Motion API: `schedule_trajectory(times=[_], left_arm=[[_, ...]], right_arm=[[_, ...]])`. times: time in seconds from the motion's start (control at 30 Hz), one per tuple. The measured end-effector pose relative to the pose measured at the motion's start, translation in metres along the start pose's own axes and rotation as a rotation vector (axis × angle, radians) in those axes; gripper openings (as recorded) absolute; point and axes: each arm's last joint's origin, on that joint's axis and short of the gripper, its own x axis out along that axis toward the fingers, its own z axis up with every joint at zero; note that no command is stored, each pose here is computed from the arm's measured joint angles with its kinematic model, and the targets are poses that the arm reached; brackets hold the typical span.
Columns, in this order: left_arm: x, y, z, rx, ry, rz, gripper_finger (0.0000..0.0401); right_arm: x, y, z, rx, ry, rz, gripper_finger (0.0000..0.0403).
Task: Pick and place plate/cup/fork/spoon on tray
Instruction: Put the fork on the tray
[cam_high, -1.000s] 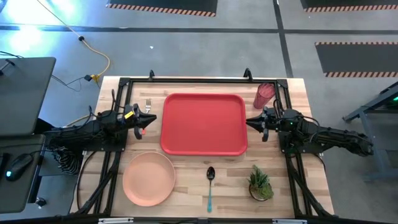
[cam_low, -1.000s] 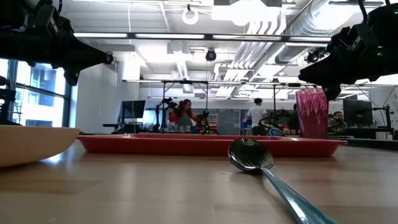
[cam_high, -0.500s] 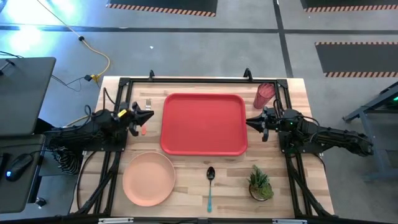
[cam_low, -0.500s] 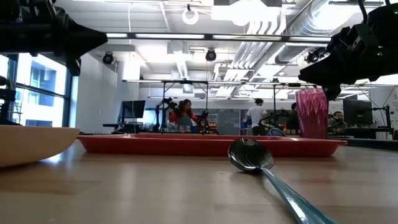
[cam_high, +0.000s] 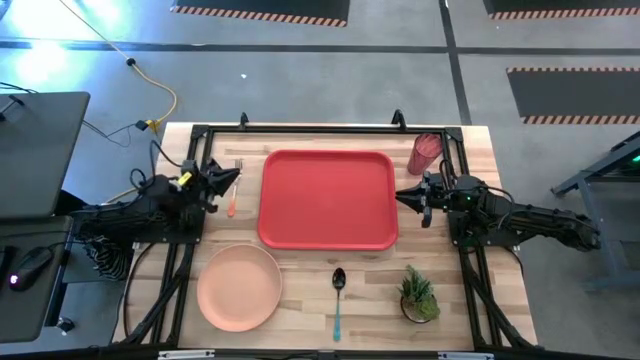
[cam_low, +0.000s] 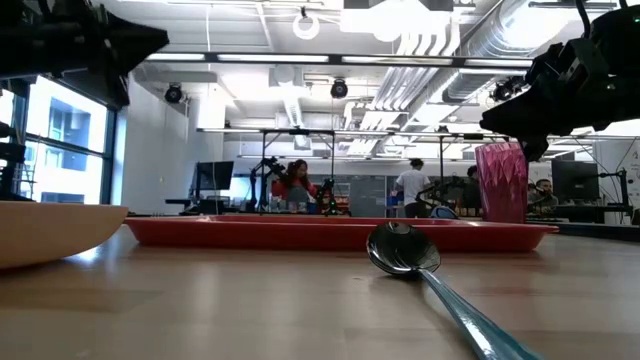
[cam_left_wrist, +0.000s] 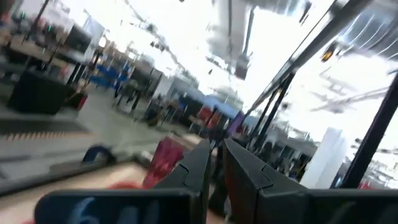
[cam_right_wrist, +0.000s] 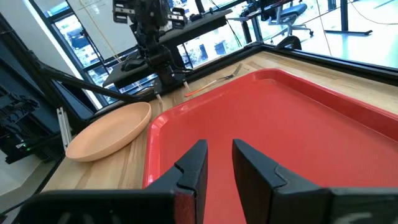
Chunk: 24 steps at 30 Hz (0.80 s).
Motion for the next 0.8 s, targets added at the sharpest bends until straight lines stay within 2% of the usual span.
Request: schedule_trajectory(times=[0.13, 0.27, 0.5, 0.63, 0.8], left_arm=[[-0.001, -0.004, 0.009, 0.040, -0.095, -0.039, 0.0035], [-0.002, -0.007, 0.017, 0.029, -0.186, -0.046, 0.0035], [-0.002, -0.003, 0.018, 0.074, -0.221, 0.071, 0.0042], [-0.002, -0.002, 0.017, 0.073, -0.223, 0.114, 0.0065], [-0.002, -0.002, 0.021, 0.013, -0.251, 0.149, 0.0096]], right_arm=[[0.000, 0.000, 0.000, 0.000, -0.005, 0.001, 0.0067], [0.000, 0.001, 0.003, 0.067, -0.028, 0.010, 0.0067], [0.000, 0.001, 0.003, 0.100, -0.031, 0.012, 0.0067], [0.000, 0.002, 0.004, 0.096, -0.046, 0.018, 0.0067], [0.000, 0.002, 0.006, 0.091, -0.066, 0.027, 0.0067]])
